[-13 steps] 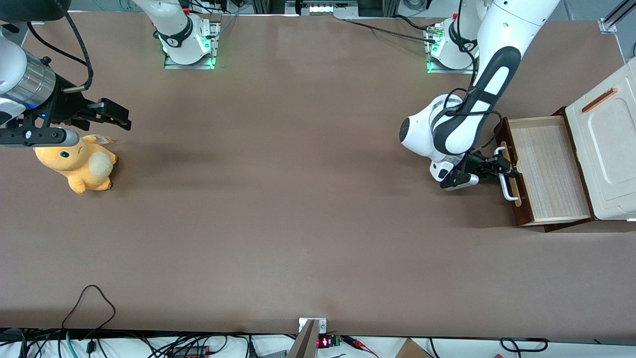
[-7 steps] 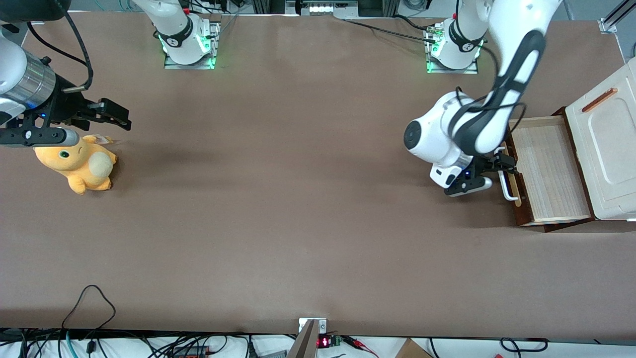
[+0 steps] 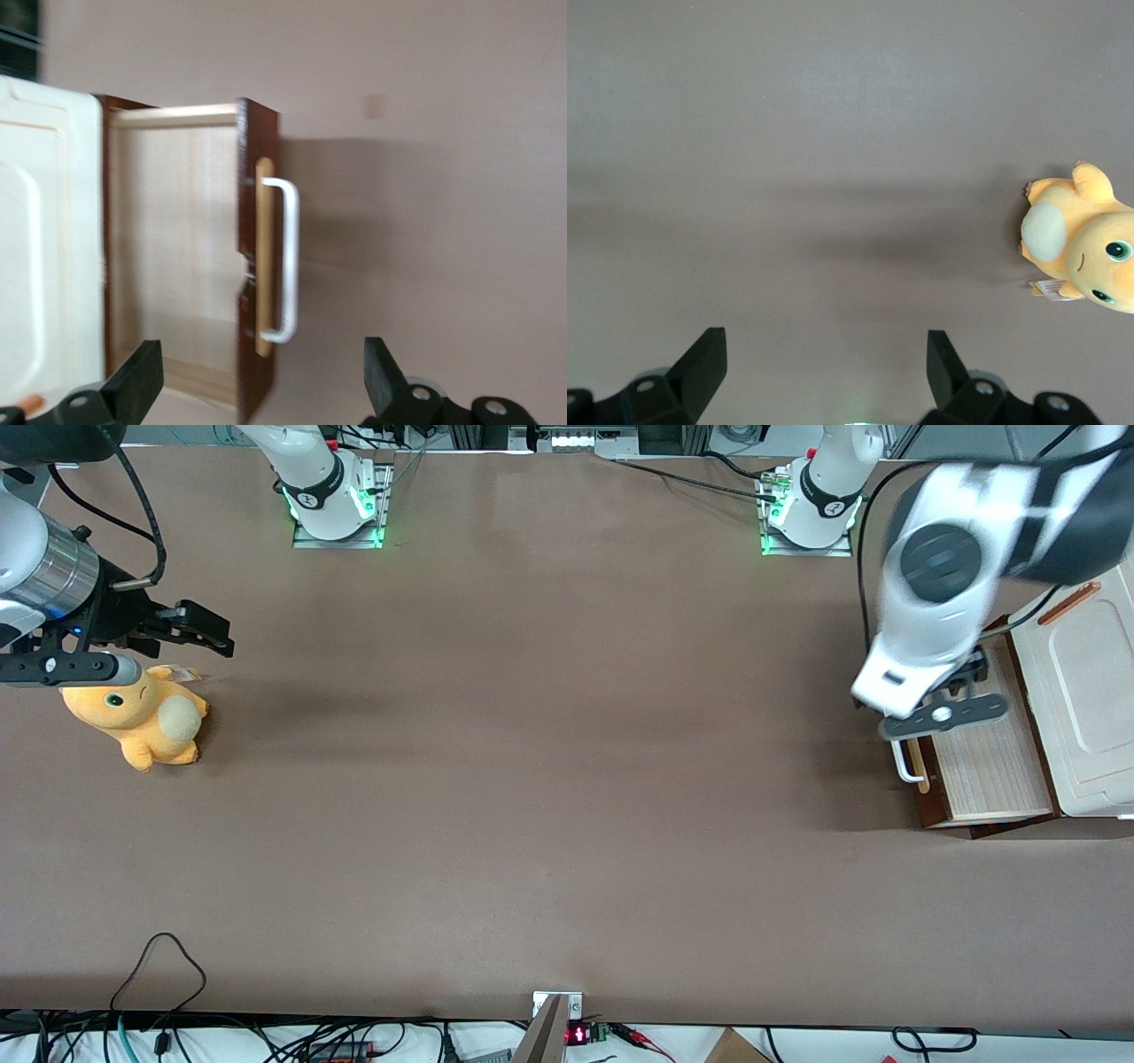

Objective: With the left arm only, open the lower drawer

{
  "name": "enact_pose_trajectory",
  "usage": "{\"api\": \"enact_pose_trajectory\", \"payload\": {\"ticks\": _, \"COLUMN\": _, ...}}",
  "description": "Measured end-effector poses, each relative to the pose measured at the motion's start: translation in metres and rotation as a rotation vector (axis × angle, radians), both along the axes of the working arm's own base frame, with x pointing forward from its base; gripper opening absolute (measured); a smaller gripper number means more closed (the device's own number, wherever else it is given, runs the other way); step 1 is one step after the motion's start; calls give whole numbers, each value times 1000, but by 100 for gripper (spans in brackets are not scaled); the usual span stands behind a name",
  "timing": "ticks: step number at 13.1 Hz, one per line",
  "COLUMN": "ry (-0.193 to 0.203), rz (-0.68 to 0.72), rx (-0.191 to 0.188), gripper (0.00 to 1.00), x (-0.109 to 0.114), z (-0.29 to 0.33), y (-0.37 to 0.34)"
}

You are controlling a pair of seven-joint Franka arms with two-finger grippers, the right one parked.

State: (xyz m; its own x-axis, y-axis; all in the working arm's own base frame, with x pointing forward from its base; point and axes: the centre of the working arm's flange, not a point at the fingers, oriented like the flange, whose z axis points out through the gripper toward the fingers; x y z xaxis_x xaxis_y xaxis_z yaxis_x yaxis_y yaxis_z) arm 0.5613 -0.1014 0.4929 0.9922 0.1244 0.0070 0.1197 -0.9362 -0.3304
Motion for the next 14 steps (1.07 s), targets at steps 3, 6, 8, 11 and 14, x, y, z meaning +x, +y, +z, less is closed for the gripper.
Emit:
{"api": "enact_pose_trajectory", "payload": {"ticks": 3, "ry": -28, "rz": -28, "rx": -155, "gripper": 100, "x": -1, "z": 49, "y": 40}}
{"api": "enact_pose_trajectory", "payload": {"ticks": 6, "ry": -42, "rz": -35, "rx": -262, "gripper": 100, "x": -2, "z": 67, "y": 70}}
{"api": "enact_pose_trajectory", "payload": {"ticks": 8, "ry": -39, "rz": -47, "rx": -283, "gripper": 100, "x": -3, "z": 68, "y": 85}}
{"api": "enact_pose_trajectory", "payload": {"ticks": 11, "ry": -46, "rz": -38, "rx": -321, "gripper": 100, "x": -2, "z": 71, "y": 84}}
{"api": "enact_pose_trajectory", "payload": {"ticks": 14, "ry": -50, "rz": -40, "rx": -322, "gripper": 100, "x": -2, "z": 73, "y": 84}}
